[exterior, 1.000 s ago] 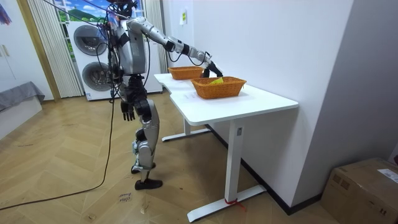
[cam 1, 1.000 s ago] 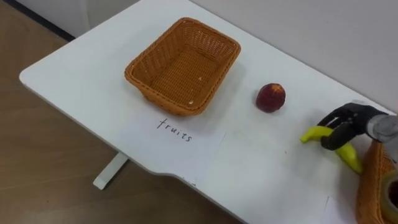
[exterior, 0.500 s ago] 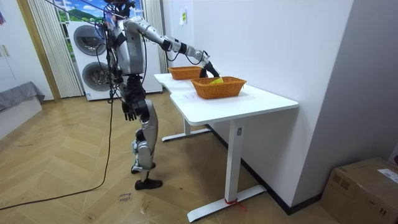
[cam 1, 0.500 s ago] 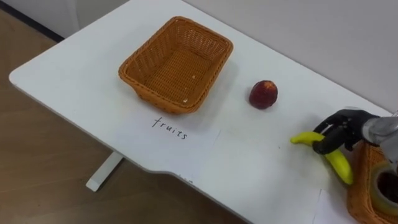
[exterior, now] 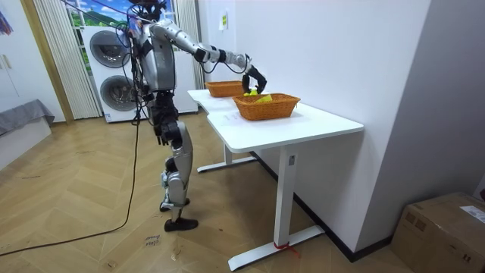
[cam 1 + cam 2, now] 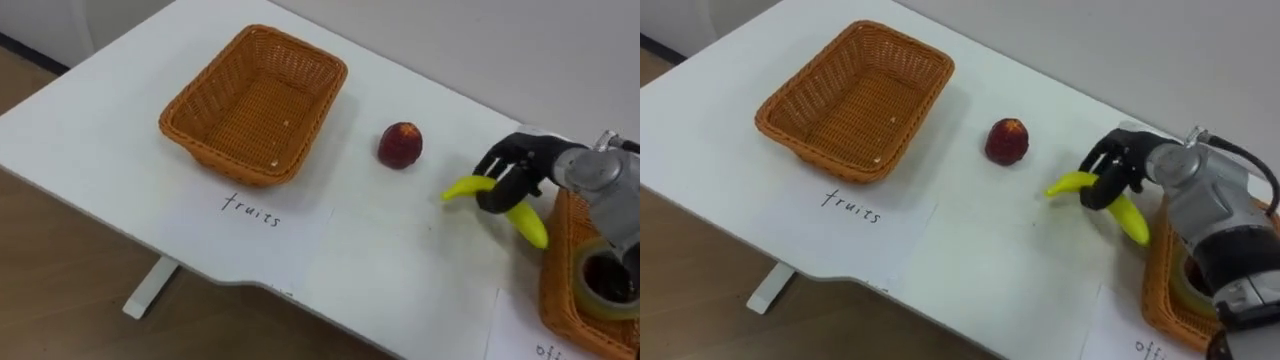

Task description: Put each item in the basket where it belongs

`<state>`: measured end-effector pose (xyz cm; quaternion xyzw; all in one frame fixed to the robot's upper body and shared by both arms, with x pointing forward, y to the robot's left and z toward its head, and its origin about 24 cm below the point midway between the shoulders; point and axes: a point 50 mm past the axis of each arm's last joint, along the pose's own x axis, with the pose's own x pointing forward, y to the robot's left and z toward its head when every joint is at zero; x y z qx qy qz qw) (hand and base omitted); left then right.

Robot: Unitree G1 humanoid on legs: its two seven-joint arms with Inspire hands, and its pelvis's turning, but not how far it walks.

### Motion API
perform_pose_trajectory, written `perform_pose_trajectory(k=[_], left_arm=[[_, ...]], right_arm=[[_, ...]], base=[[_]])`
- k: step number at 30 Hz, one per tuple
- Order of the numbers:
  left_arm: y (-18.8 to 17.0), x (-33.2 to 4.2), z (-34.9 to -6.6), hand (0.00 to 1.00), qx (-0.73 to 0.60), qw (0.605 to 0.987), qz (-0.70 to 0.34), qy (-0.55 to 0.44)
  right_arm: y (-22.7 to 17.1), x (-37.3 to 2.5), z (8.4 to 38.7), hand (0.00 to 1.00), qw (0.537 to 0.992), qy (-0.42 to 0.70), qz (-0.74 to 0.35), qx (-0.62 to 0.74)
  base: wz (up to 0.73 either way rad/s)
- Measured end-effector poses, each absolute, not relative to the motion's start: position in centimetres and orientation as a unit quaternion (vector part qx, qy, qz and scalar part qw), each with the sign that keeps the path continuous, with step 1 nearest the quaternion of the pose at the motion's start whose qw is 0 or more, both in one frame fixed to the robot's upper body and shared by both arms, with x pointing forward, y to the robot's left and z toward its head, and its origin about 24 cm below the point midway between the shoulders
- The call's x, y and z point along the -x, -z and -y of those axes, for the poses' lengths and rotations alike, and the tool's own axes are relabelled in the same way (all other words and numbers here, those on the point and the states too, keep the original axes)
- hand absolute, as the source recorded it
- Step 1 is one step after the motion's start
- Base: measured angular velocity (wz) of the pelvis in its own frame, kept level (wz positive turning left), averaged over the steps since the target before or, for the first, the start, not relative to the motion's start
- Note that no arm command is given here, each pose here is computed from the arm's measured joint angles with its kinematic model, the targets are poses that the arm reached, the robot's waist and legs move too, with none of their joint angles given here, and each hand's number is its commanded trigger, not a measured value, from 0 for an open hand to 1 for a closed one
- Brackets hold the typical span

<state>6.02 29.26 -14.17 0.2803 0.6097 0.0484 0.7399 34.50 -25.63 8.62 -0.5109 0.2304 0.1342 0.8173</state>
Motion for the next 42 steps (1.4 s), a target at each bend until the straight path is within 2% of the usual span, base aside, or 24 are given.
perform_pose_trajectory(k=[4,13,22,30,37,42], left_arm=[[14.3,-5.2,-29.0,0.00,-0.281,0.737,-0.612,-0.054],[14.7,-3.5,-28.3,0.00,-0.269,0.732,-0.623,-0.062],[14.6,-3.0,-27.8,0.00,-0.274,0.735,-0.617,-0.065],[14.1,-4.2,-27.2,0.00,-0.282,0.757,-0.586,-0.063],[14.1,-4.8,-26.6,0.00,-0.330,0.752,-0.569,-0.044],[14.1,-4.6,-26.6,0.00,-0.344,0.748,-0.566,-0.037]], right_arm=[[-11.4,-34.9,23.6,1.00,0.826,-0.138,-0.153,0.525],[-15.9,-34.8,21.9,1.00,0.840,-0.102,-0.033,0.531],[-18.3,-34.2,19.1,1.00,0.843,-0.086,0.067,0.527],[-18.5,-34.0,17.0,1.00,0.854,-0.069,0.126,0.500],[-17.5,-33.9,14.7,1.00,0.844,-0.093,0.145,0.508],[-16.8,-34.2,14.8,1.00,0.844,-0.088,0.147,0.509]], base=[[0.02],[0.00],[0.00],[0.09],[0.15],[0.19]])
